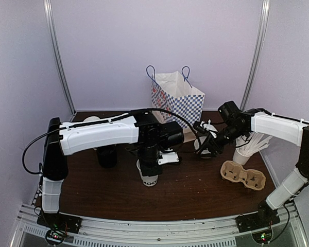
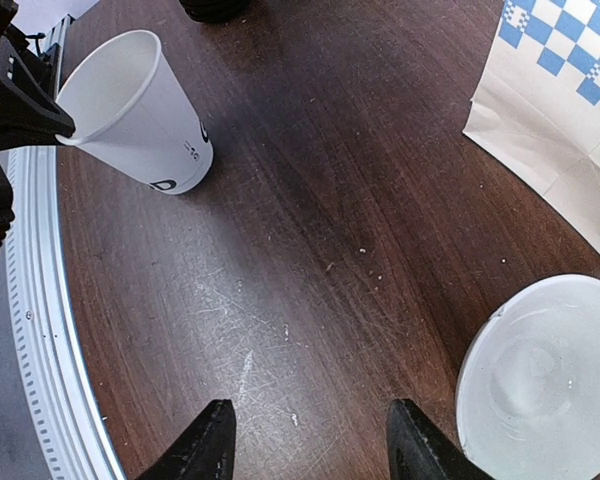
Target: Pack the takeout coffee
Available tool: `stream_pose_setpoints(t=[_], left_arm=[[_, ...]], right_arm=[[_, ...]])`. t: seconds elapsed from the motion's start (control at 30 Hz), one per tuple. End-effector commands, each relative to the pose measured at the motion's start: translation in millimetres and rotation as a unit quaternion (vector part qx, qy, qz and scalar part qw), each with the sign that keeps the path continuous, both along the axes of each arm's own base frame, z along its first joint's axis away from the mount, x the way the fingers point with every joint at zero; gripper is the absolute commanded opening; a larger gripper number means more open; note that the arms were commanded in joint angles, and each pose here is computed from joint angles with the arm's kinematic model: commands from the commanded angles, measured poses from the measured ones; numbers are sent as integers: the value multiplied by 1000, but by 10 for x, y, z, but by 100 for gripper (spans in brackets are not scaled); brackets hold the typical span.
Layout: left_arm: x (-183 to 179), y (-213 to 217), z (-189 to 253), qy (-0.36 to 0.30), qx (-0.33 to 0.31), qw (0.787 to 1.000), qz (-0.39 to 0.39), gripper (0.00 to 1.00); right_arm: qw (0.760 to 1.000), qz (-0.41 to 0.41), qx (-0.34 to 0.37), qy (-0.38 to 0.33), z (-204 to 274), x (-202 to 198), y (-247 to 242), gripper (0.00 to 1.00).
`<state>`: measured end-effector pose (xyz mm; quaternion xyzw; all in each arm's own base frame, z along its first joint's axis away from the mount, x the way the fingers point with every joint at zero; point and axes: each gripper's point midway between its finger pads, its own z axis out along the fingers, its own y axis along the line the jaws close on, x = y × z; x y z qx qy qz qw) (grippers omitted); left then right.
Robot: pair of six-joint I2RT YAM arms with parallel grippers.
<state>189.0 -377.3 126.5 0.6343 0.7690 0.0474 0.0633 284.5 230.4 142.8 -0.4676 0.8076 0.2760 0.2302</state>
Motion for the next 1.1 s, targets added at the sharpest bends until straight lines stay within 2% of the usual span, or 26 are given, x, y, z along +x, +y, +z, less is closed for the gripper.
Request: stream_pose_setpoints(t=[0.0,0.37,0.43,0.53,0.63,0.77,0.87,0.97,1.07], left_arm=[[10,-107,4,4,-25,1000,-6,0],[-45,-202,-7,18,-47,999,-12,3],[-49,-203,-3,18,-47,999,-15,8],[-43,-185,1,10,-42,999,-19,22],[-72,-187,55,11,-47,998,-26,27],[-130,-190,517,3,-89,995,-34,33],[-76,-128,957,-40,-136,989,-31,37],[121,73,1229,-82,-159,984,11,42],[529,474,1292,-119,-157,973,121,49]], right_arm=[[1000,3,-2,-13,29,-2,10,55],[1000,10,-6,-7,9,-23,41,55],[1000,11,-7,-6,6,-26,45,55],[1000,13,-7,-4,5,-31,54,55],[1000,14,-6,-4,22,-33,68,55],[1000,17,-2,-2,75,-51,89,55],[1000,20,-4,-2,75,-61,94,55],[1000,22,-9,-5,61,-59,93,55],[1000,23,-11,-6,50,-62,96,55]])
